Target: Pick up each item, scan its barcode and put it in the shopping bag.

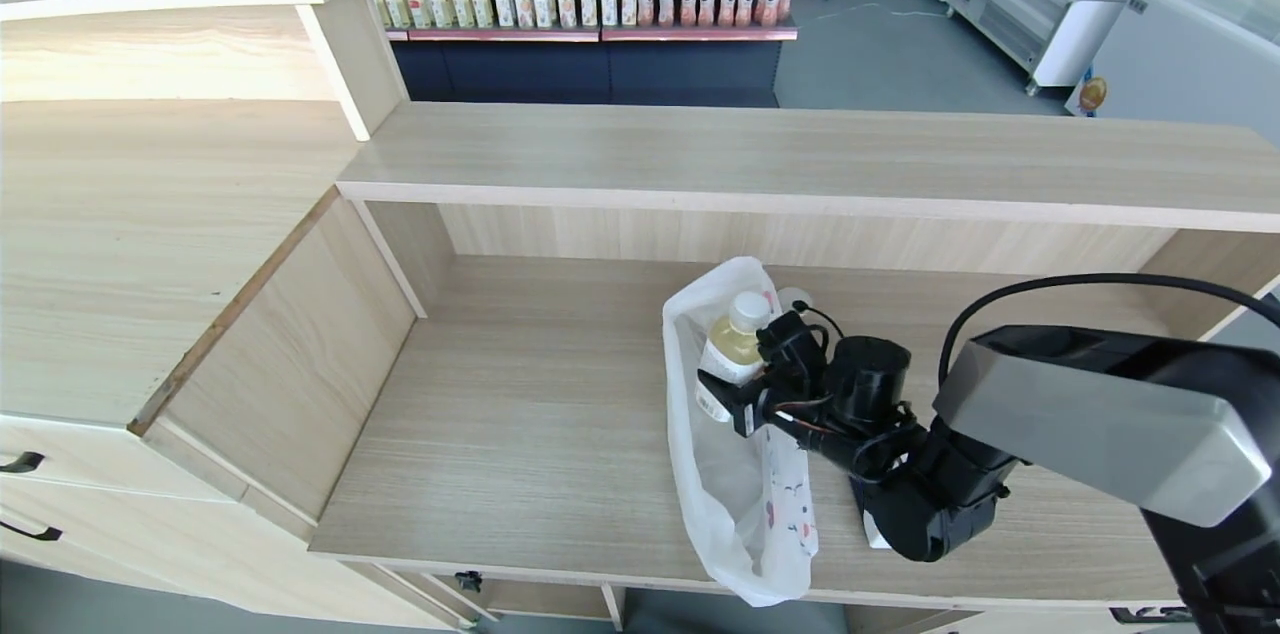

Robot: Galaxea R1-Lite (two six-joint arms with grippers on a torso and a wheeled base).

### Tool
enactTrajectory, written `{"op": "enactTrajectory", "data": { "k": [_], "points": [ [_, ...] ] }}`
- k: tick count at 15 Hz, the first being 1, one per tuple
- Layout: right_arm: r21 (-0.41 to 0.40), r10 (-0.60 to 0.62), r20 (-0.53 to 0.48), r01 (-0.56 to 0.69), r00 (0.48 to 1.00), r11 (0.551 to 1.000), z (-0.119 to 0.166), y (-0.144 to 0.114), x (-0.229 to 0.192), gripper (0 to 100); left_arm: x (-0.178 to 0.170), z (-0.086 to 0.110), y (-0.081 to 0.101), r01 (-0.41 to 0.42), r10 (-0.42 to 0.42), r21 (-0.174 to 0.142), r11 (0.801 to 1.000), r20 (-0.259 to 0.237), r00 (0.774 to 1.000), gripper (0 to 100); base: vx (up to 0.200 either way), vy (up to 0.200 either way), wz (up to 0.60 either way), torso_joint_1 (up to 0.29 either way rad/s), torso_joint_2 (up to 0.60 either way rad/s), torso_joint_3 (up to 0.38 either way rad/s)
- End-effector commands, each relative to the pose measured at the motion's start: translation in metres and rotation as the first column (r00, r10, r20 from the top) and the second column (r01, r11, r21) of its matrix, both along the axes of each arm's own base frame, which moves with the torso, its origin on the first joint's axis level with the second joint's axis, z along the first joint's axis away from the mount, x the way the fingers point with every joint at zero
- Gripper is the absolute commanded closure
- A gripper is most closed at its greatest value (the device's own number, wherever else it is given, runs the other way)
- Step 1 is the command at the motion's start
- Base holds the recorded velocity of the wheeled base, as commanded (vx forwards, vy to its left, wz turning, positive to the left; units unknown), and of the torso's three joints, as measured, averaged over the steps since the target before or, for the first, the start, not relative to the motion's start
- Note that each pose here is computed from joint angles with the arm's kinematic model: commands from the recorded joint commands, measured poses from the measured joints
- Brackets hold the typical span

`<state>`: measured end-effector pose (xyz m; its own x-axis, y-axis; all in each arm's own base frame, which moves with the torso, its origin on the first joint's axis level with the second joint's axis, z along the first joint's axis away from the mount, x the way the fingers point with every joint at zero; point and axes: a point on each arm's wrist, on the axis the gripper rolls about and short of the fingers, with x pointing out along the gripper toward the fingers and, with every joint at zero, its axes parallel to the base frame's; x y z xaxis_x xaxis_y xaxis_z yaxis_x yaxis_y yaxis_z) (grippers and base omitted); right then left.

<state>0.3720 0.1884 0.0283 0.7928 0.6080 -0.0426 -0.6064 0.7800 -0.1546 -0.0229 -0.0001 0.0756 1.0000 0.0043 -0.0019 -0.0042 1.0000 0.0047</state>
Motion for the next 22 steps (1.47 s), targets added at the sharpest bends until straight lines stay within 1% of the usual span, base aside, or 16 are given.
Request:
{"op": "enactTrajectory", "data": {
  "k": [1,4,5,8,10,11,12,13,14,16,18,19,20,21,22],
  "points": [
    [-0.010,-0.005,-0.015,0.005,1.000,1.000,-0.019,0.001,0.006,100,0.000,0.000,0.000,0.000,0.000,0.000,1.000,0.000,1.000,0,0.000,0.000,0.00,0.000,0.00,0.000],
    [-0.008,-0.008,-0.014,0.008,1.000,1.000,-0.031,0.000,0.006,100,0.000,0.000,0.000,0.000,0.000,0.000,1.000,0.000,1.000,0,0.000,0.000,0.00,0.000,0.00,0.000],
    [-0.006,-0.008,-0.015,0.008,1.000,1.000,-0.033,0.000,0.006,0,0.000,0.000,0.000,0.000,0.000,0.000,1.000,0.000,1.000,0,0.000,0.000,0.00,0.000,0.00,0.000],
    [0.006,-0.011,-0.027,0.011,1.000,1.000,-0.033,-0.001,0.006,0,0.000,0.000,0.000,0.000,0.000,0.000,1.000,0.000,1.000,0,0.000,0.000,0.00,0.000,0.00,0.000],
    [0.055,-0.012,-0.050,0.014,0.999,0.998,-0.023,-0.002,0.003,0,0.000,0.000,0.000,0.000,0.000,0.000,1.000,0.000,1.000,0,0.000,0.000,0.00,0.000,0.00,0.000],
    [0.158,-0.008,-0.089,0.022,0.996,0.987,0.001,-0.006,-0.005,0,0.000,0.000,0.000,0.000,0.000,0.000,1.000,0.000,1.000,0,0.000,0.000,0.00,0.000,0.00,0.000],
    [0.228,-0.003,-0.113,0.029,0.994,0.973,0.022,-0.011,-0.013,0,0.000,0.000,0.000,0.000,0.000,0.000,1.000,0.000,1.000,0,0.000,0.000,0.00,0.000,0.00,0.000],
    [0.264,-0.004,-0.128,0.038,0.992,0.964,0.034,-0.017,-0.018,0,0.000,0.000,0.000,0.000,0.000,0.000,1.000,0.000,1.000,0,0.000,0.000,0.00,0.000,0.00,0.000],
    [0.304,-0.002,-0.172,0.055,0.985,0.951,0.056,-0.028,-0.032,0,0.000,0.000,0.000,0.000,0.000,0.000,1.000,0.000,1.000,0,0.000,0.000,0.00,0.000,0.00,0.000],
    [0.312,-0.013,-0.197,0.075,0.980,0.947,0.085,-0.042,-0.053,0,0.000,0.000,0.000,0.000,0.000,0.000,1.000,0.000,1.000,0,0.000,0.000,0.00,0.000,0.00,0.000],
    [0.318,-0.020,-0.194,0.083,0.981,0.945,0.113,-0.053,-0.072,0,0.000,0.000,0.000,0.000,0.000,0.000,1.000,0.000,1.000,0,0.000,0.000,0.00,0.000,0.00,0.000],
    [0.307,-0.040,-0.212,0.106,0.976,0.946,0.120,-0.062,-0.080,0,0.000,0.000,0.000,0.000,0.000,0.000,1.000,0.000,1.000,0,0.000,0.000,0.00,0.000,0.00,0.000],
    [0.268,-0.076,-0.251,0.145,0.965,0.952,0.127,-0.076,-0.095,0,0.000,0.000,0.000,0.000,0.000,0.000,1.000,0.000,1.000,0,0.000,0.000,0.00,0.000,0.00,0.000],
    [0.248,-0.106,-0.267,0.175,0.958,0.953,0.137,-0.090,-0.113,0,0.000,0.000,0.000,0.000,0.000,0.000,1.000,0.000,1.000,0,0.000,0.000,0.00,0.000,0.00,0.000],
    [0.244,-0.150,-0.267,0.217,0.952,0.945,0.147,-0.102,-0.134,0,0.000,0.000,0.000,0.000,0.000,0.000,1.000,0.000,1.000,0,0.000,0.000,0.00,0.000,0.00,0.000]
  ]
}}
